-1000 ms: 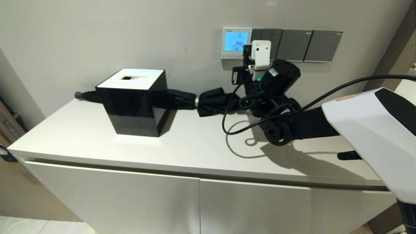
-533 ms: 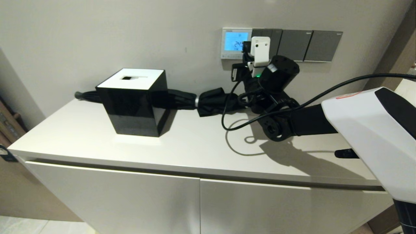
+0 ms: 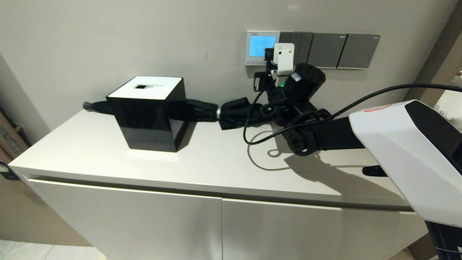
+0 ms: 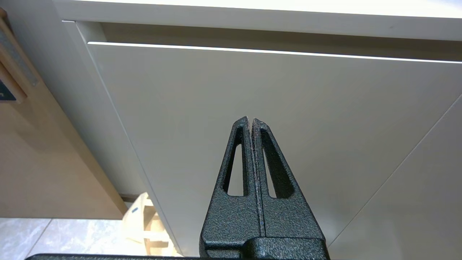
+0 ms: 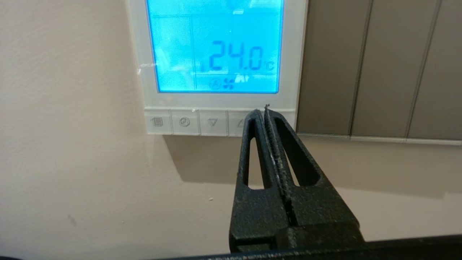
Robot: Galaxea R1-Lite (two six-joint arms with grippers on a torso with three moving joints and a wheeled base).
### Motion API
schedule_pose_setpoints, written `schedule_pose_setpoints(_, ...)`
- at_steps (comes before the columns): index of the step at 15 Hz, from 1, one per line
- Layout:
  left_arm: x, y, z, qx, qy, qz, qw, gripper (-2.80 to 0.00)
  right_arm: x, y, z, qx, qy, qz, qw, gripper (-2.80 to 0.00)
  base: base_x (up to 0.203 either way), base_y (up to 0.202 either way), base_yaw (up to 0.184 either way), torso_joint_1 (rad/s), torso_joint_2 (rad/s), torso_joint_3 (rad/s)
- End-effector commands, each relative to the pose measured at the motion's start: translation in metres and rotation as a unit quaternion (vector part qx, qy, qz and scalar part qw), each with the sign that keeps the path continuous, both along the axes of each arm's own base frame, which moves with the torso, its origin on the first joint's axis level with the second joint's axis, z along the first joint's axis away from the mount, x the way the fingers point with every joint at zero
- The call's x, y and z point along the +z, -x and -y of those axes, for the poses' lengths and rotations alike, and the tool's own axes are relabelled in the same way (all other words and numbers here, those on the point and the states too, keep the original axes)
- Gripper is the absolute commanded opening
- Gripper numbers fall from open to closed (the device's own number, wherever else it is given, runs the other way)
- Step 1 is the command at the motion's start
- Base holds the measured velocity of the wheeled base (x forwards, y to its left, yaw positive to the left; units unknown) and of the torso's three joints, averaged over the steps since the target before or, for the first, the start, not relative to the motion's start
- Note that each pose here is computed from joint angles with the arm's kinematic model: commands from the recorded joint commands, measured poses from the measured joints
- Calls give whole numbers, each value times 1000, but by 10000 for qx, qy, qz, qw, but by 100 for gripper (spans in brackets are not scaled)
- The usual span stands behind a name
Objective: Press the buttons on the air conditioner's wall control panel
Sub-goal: Turn off the central air conditioner
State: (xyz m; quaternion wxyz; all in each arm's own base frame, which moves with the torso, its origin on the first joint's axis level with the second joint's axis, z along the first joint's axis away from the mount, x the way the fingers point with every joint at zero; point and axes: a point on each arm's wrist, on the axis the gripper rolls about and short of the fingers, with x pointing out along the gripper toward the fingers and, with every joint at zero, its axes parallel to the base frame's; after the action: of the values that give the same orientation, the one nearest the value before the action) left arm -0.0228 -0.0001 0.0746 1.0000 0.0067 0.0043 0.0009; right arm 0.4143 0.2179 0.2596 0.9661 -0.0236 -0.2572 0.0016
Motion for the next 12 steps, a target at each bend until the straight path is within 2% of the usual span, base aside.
schedule_pose_setpoints(1,0,0,0,-2,-2,4,10000,-280,0,-2,0,-25,-16,27,10000,-280,0,0,0,0,0,0)
schedule_pose_setpoints(8,0,0,0,-2,-2,4,10000,-280,3,3,-2,12,-30,40,10000,-280,0,0,0,0,0,0)
schedule_pose_setpoints(12,0,0,0,-2,-2,4,10000,-280,20,18,2,35,-77,127,9999,-280,0,0,0,0,0,0)
